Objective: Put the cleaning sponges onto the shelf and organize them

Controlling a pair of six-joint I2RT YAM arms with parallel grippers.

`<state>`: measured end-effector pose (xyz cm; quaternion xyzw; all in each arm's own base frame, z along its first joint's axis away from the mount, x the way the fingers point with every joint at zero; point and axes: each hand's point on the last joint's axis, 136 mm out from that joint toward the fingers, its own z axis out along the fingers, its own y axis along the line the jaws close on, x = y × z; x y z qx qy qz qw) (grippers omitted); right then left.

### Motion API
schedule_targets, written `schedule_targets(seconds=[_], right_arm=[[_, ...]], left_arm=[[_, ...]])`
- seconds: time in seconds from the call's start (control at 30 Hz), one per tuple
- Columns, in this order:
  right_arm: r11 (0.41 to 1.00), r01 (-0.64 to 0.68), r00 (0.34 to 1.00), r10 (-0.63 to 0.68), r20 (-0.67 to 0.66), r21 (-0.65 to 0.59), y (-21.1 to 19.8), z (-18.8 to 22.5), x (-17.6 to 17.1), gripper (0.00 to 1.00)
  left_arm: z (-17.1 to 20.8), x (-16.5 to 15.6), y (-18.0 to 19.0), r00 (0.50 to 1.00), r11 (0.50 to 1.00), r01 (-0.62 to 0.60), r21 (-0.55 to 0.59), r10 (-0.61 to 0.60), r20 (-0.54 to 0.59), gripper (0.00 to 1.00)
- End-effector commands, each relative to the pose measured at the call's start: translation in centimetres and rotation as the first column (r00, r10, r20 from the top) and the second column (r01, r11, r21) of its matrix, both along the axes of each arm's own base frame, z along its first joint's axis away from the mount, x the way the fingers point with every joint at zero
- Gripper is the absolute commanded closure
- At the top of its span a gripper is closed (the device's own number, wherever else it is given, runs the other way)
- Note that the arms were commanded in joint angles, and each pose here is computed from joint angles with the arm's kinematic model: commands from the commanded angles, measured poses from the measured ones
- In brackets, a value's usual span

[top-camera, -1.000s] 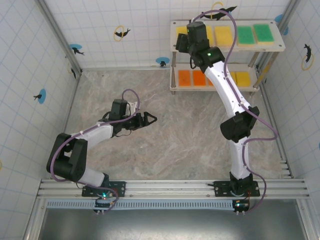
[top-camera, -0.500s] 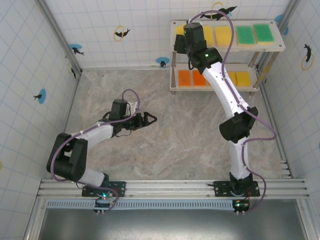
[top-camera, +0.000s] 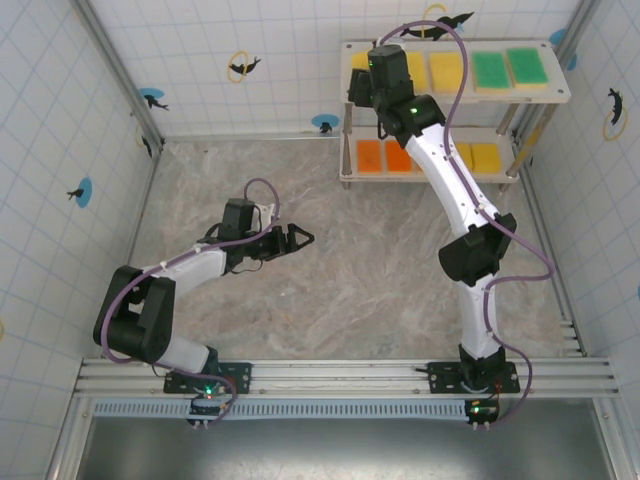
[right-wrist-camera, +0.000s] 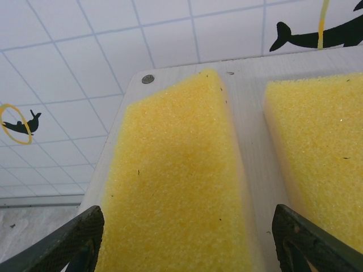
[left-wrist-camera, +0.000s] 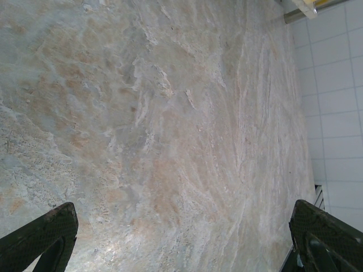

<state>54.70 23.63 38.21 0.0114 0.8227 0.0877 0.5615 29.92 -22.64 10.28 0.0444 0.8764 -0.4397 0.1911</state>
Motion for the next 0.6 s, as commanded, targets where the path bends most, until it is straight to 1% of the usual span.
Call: schedule_targets(seconds=[0.0,0.13,0.57], right_arm=[[1.000,-0.009,0.998,0.007,0.065,0.027,-0.3,2.7,0.1,0.21],[0.998,-0.032,0.997,0.028,0.078,0.045,-0.3,3.4,0.0,0.21],[0.996,-0.078,0.990,0.073,0.120,0.038,-0.1,5.2,-0.6,0.19]], left_arm=[[-0.2,0.0,0.2,1.000,1.000,0.008,-0.008,-0.008,0.006,0.02],[-0.1,0.0,0.2,1.000,1.000,0.007,-0.009,-0.007,0.005,0.02],[-0.2,0.1,0.1,1.000,1.000,0.005,-0.012,-0.005,0.001,0.02]])
